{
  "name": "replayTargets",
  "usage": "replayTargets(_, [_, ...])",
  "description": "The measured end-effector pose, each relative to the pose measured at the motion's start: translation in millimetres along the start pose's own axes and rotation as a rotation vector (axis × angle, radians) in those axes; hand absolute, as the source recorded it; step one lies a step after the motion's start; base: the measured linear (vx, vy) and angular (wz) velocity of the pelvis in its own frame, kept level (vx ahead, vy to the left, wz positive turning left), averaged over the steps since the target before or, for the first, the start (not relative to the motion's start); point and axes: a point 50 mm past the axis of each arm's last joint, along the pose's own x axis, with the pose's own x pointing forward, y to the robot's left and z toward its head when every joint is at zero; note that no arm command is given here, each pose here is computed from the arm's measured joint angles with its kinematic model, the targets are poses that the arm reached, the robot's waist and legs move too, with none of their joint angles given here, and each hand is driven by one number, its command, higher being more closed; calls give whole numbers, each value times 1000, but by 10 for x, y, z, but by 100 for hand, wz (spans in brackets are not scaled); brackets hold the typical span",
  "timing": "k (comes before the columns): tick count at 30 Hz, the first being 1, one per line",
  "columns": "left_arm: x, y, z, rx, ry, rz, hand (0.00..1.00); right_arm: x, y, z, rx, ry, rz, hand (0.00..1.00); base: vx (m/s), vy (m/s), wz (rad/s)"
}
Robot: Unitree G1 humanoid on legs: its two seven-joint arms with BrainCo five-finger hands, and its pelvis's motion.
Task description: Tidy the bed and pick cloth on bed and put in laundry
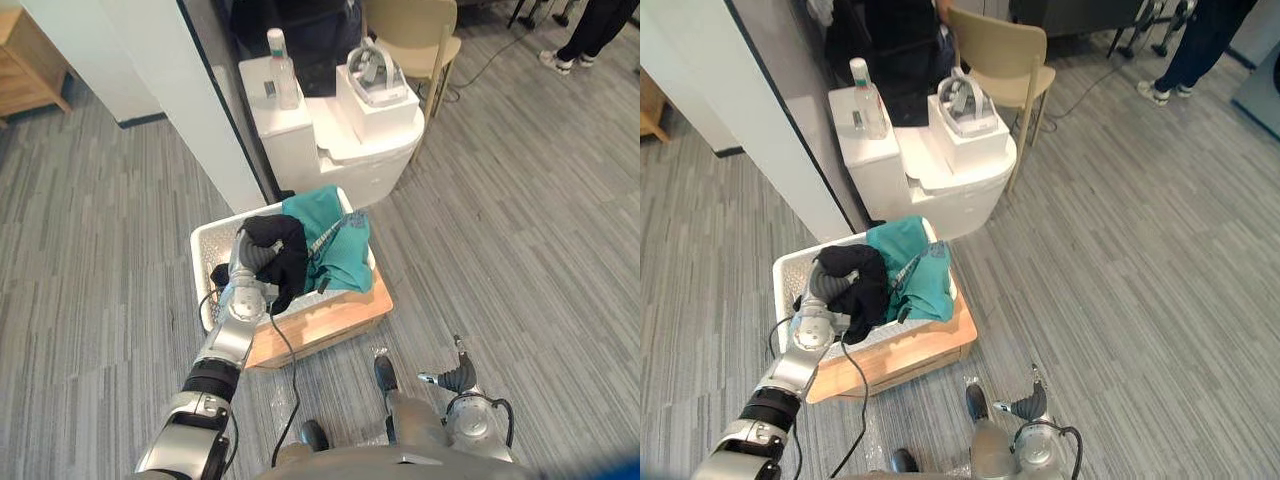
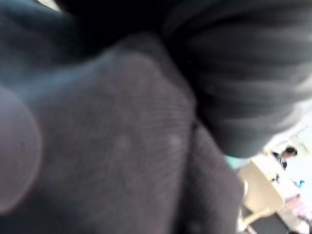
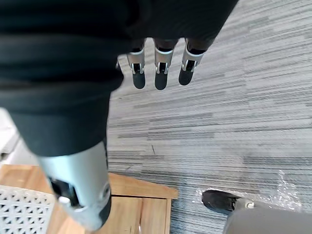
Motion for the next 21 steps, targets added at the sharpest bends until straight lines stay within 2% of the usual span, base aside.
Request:
replayTargets(2, [28,-45,76,-20,-13,2,100,40,-15,89,16,-26,-14,0,16,-9,-7])
replayTargets(3, [32,-62,98,-19,-19,2,0,42,-17,103,25,-30,-17,0,0,0,0])
replayTargets(12, [-29,-229,133,-68,8,-21,0,81,-1,274,69,-72,-39,0,-17,-30,-2])
replayTargets(21, [-164,-224,116,-160,27,12,0,64,8,141,85,-15,-36,0,-34,-53,7])
